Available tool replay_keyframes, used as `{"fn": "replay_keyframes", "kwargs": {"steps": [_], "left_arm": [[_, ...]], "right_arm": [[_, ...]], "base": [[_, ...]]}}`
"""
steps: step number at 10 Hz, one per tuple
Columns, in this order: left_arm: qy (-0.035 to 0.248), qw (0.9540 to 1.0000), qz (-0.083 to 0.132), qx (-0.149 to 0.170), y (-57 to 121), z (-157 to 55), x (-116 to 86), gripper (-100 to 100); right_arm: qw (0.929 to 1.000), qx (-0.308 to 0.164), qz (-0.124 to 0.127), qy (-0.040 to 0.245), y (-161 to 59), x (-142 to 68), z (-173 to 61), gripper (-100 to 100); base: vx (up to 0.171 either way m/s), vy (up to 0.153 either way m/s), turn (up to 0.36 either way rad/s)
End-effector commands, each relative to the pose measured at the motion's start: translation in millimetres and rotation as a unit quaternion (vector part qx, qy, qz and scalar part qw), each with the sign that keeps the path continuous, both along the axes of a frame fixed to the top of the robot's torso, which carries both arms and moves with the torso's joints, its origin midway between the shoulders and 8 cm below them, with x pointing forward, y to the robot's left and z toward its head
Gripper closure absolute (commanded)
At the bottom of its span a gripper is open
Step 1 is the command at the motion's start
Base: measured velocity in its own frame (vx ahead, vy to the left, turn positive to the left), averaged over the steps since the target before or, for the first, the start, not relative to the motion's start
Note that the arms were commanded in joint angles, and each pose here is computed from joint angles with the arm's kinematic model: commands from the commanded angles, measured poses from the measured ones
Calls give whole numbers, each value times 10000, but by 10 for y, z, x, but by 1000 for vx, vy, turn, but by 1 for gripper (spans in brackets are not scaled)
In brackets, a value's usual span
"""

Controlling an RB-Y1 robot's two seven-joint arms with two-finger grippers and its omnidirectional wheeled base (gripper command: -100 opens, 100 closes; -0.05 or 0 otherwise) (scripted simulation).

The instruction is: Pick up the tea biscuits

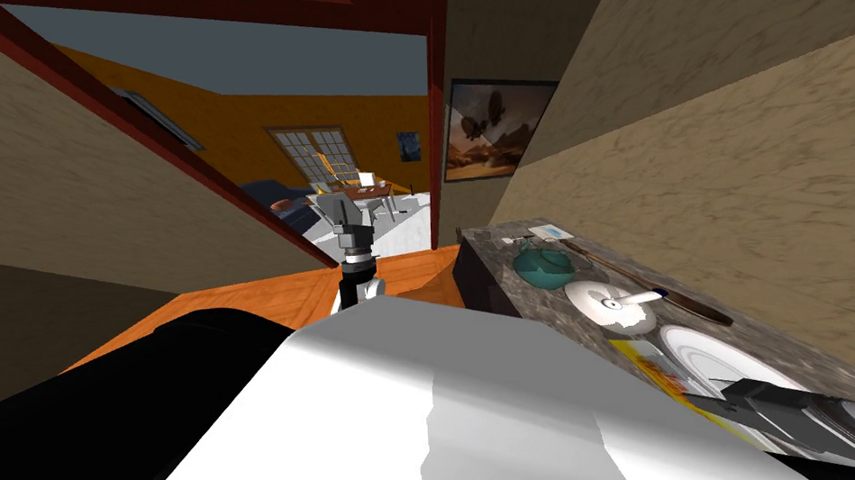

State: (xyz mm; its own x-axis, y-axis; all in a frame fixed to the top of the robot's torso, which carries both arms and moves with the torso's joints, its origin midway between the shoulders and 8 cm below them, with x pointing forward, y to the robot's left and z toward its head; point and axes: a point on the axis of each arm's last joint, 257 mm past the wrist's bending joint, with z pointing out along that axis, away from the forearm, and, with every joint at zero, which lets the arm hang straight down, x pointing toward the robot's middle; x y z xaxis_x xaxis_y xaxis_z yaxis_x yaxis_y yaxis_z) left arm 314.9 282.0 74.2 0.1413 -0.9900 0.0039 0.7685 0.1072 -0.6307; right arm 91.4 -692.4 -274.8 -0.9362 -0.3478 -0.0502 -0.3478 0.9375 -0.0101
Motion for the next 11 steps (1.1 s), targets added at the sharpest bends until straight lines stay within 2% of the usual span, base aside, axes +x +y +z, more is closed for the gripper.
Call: {"fn": "replay_keyframes", "kwargs": {"steps": [1, 5, 6, 7, 9, 11], "left_arm": [[0, 10000, 0, 0, 0, 0, 0, 0], [0, 10000, 0, 0, 0, 0, 0, 0], [0, 10000, 0, 0, 0, 0, 0, 0], [0, 10000, 0, 0, 0, 0, 0, 0], [1, 10000, 1, 1, 1, -1, -1, 0], [1, 10000, 1, 1, 0, 0, 0, 0]], "right_arm": [[10000, 0, 0, 0, 0, 0, 0, 100], [10000, 8, -3, 4, 5, -4, -3, 100], [10000, 8, -2, 4, 5, -4, -3, 0], [9999, 3, 112, -5, 42, 76, 41, 100], [9991, 8, 429, -10, 156, 284, 135, 100], [9983, 9, 588, -9, 217, 382, 182, 100]], "base": [[-5, 1, -4], [0, 0, 0], [0, 0, 0], [34, -10, -224], [106, -30, -349], [86, -17, -170]]}}
